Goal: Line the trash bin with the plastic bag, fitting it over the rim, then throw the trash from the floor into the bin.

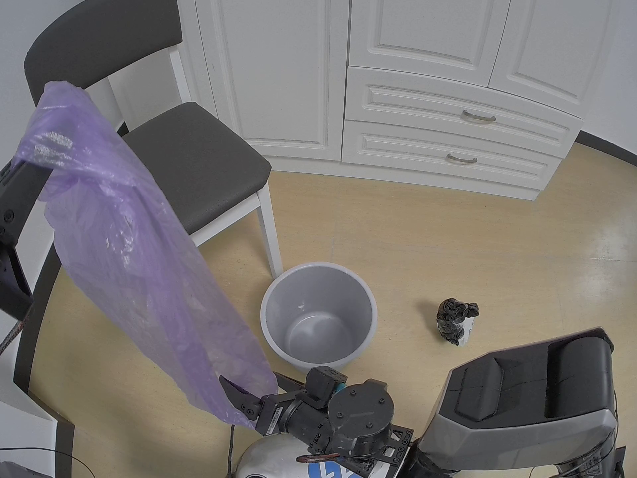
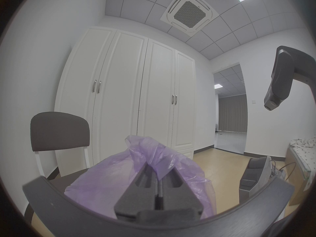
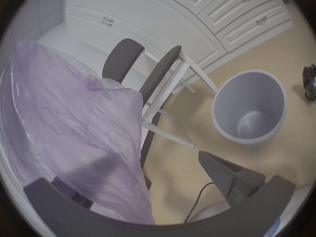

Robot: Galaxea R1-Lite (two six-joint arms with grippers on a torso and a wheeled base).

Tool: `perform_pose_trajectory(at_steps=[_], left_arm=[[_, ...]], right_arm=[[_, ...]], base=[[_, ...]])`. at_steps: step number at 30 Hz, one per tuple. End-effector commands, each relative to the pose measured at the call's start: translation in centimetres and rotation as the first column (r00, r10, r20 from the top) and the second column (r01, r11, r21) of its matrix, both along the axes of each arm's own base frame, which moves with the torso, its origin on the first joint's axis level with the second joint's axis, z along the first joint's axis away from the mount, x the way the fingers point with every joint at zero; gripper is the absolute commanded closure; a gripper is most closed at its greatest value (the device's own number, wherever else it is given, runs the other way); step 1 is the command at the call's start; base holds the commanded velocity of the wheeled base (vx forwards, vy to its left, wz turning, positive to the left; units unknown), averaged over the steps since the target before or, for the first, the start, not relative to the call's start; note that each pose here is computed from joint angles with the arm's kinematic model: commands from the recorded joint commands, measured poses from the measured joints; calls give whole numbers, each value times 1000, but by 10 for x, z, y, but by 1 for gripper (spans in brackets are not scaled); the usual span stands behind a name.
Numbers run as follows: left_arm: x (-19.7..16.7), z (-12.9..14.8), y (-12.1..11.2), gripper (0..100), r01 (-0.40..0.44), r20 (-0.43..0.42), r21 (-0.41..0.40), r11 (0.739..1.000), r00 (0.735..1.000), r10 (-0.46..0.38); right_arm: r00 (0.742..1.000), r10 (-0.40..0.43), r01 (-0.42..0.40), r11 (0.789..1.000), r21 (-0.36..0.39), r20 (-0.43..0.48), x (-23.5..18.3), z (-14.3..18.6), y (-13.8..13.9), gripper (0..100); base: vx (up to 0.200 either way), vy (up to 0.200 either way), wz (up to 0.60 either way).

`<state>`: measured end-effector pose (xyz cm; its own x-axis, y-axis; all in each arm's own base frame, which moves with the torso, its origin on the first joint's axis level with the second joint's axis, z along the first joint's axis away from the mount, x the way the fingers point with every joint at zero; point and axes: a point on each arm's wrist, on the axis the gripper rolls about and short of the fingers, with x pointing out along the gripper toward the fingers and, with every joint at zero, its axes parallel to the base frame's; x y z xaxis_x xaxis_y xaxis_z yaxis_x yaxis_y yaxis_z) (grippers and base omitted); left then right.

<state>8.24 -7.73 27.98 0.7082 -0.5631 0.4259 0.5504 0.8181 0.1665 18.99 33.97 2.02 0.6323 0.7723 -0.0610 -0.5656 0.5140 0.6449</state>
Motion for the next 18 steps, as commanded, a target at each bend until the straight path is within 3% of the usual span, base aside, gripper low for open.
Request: perform_pose_trajectory(at_steps=[1, 15, 18], left_arm=[[0, 0, 0, 100, 0, -3, 2, 1000, 1000, 0], [1, -3, -1, 100, 0, -13, 11, 1000, 1000, 0], [2, -4, -2, 100, 0, -21, 20, 1000, 1000, 0]], right_arm=[[1000, 5, -5, 1000, 14, 8, -1, -1, 3, 100], [999, -14, 13, 999, 51, 39, 0, 19, 0, 100], [997, -39, 34, 997, 66, 72, 4, 36, -9, 100]], base=[[0, 0, 0], [0, 0, 0], [0, 0, 0]])
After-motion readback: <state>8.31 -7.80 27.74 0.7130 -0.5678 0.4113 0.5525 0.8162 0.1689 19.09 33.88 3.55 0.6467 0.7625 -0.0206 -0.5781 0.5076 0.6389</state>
